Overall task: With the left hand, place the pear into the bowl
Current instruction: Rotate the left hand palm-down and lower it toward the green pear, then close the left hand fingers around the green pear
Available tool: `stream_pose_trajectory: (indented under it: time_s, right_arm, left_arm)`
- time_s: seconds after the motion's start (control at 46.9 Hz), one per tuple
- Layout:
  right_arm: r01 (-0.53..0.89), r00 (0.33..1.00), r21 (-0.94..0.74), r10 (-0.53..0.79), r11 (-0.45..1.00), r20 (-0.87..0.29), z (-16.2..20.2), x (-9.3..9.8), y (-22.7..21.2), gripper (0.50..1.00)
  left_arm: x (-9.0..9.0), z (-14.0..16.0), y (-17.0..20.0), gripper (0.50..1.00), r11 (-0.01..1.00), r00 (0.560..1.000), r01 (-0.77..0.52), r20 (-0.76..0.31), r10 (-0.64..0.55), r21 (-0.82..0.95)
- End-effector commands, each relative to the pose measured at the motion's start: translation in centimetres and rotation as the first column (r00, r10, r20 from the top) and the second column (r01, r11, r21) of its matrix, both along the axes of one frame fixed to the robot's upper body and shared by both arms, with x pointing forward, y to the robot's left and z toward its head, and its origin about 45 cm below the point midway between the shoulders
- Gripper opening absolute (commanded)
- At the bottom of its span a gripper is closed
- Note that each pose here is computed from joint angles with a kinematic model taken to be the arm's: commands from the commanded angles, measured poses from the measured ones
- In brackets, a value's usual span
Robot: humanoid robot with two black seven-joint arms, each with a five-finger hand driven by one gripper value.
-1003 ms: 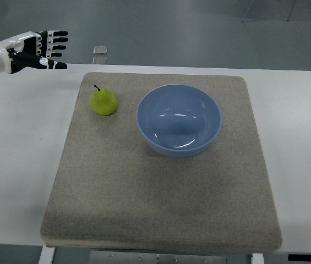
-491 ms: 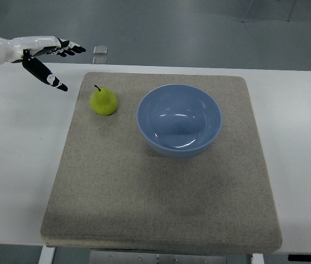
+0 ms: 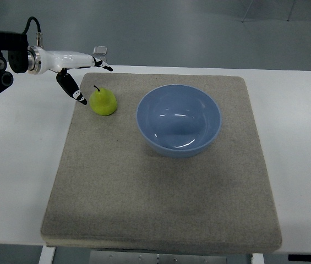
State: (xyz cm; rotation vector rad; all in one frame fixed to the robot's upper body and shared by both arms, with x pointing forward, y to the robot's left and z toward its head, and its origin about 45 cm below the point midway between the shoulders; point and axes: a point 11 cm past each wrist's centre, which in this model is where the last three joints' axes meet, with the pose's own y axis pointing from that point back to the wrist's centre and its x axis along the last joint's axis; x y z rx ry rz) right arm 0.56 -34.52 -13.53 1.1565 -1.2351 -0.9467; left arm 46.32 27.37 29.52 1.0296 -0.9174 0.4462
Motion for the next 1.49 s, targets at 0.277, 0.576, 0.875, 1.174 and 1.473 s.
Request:
stream_pose_trajectory:
  time_s: [0.277, 0.576, 0.875, 1.174, 1.473]
  right_arm:
    - [0.0, 1.0, 0.0, 0.0, 1.0, 0.0, 0.0, 0.0, 0.0, 0.924]
    - [0.0, 1.0, 0.0, 0.0, 1.0, 0.0, 0.0, 0.0, 0.0, 0.924]
    - [0.0, 1.0, 0.0, 0.0, 1.0, 0.0, 0.0, 0.0, 0.0, 0.924]
    - [0.0, 1.0, 0.0, 0.0, 1.0, 0.0, 0.0, 0.0, 0.0, 0.926]
    - [0.0, 1.0, 0.0, 0.0, 1.0, 0.0, 0.0, 0.0, 0.0, 0.924]
  left_arm:
    - [0.2, -3.6, -1.2, 0.992, 1.0, 0.998, 0.009, 0.066, -0.01, 0.026]
    - [0.5, -5.0, -1.2, 0.992, 0.998, 0.998, -0.001, 0.067, -0.003, 0.059]
    - [0.1, -6.0, -1.2, 0.966, 0.996, 0.999, 0.012, 0.046, -0.016, 0.085]
    - [0.2, -6.0, -0.8, 0.778, 0.996, 0.999, 0.002, 0.048, -0.007, 0.09]
    - [0.5, -5.5, -0.8, 0.576, 0.996, 0.998, -0.006, 0.058, 0.001, 0.086]
